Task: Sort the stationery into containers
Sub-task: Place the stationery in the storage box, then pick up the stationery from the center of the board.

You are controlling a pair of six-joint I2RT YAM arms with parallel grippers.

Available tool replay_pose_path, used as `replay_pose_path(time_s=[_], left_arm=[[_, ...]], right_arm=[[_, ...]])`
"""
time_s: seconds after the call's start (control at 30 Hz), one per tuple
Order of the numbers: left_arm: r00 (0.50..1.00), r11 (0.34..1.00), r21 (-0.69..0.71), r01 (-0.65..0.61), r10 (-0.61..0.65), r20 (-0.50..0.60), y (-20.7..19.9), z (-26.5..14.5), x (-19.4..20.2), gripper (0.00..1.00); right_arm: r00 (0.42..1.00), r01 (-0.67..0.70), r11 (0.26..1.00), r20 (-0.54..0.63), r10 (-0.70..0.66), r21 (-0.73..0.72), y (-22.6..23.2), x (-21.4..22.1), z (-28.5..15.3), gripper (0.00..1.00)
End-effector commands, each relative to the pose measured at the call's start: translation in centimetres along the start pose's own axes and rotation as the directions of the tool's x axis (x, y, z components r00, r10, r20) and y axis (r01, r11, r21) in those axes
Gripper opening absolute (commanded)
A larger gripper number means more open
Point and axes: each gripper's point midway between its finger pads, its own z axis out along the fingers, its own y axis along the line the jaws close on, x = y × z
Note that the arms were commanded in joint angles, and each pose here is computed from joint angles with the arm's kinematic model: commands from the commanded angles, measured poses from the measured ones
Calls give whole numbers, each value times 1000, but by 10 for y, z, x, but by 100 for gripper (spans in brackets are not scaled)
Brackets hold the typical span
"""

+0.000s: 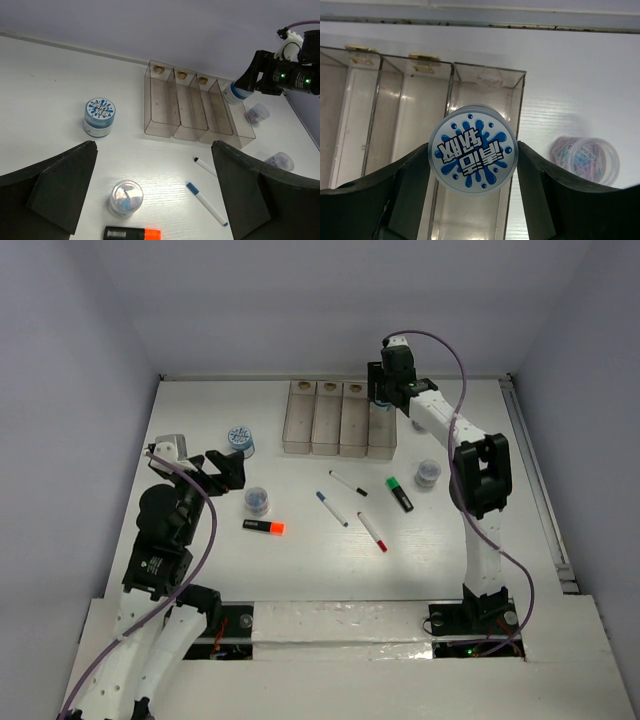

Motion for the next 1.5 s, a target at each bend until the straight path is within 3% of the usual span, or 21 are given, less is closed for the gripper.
replay_pose_path(time_s=[0.0,0.3,0.4,0.43,0.53,0.73,0.87,0.9,0.93,1.03,1.07,1.1,1.13,1.17,1.47], left_arm=[[997,1000,17,7,-8,70,-7,3,-27,99],[999,1000,-7,10,-9,53,-1,8,-23,99],[999,1000,-11,8,-7,50,0,9,-22,99],[999,1000,-19,11,-10,47,1,10,-21,99],[1000,998,-55,8,-6,29,8,14,-16,99],[998,994,-109,28,-33,-46,21,32,0,99],[991,992,-117,46,-60,-118,24,49,16,99],[989,992,-117,56,-71,-133,23,52,19,99],[984,991,-120,60,-79,-159,23,58,25,99],[978,990,-121,72,-94,-186,23,66,35,99],[978,989,-124,79,-101,-185,24,69,37,99],[973,986,-138,92,-119,-197,26,73,42,99],[971,985,-145,97,-125,-203,27,77,44,99],[970,983,-161,92,-125,-210,30,82,46,99],[922,935,-352,-31,-109,-371,73,153,91,98]], right_arm=[[988,-47,999,145,46,6,-14,-59,-9,47],[992,-51,998,111,54,-30,-3,-48,11,51],[993,-54,998,107,57,-34,-1,-48,14,66],[993,-53,998,104,57,-34,-1,-47,15,78],[991,-59,997,116,65,-56,3,-53,11,93],[986,-65,991,145,82,-118,10,-70,-11,99],[975,-92,971,177,132,-220,18,-80,-51,99],[954,-100,960,248,167,-261,18,-106,-82,99],[963,-115,950,201,178,-291,22,-83,-85,99],[934,-129,910,260,244,-394,29,-99,-141,99],[942,-164,895,204,267,-415,34,-73,-144,99],[924,-156,867,241,298,-474,36,-85,-174,100],[926,-169,857,220,308,-486,39,-73,-168,100],[910,-184,834,230,344,-521,42,-79,-193,100],[903,-170,795,231,362,-583,39,-48,-259,100]])
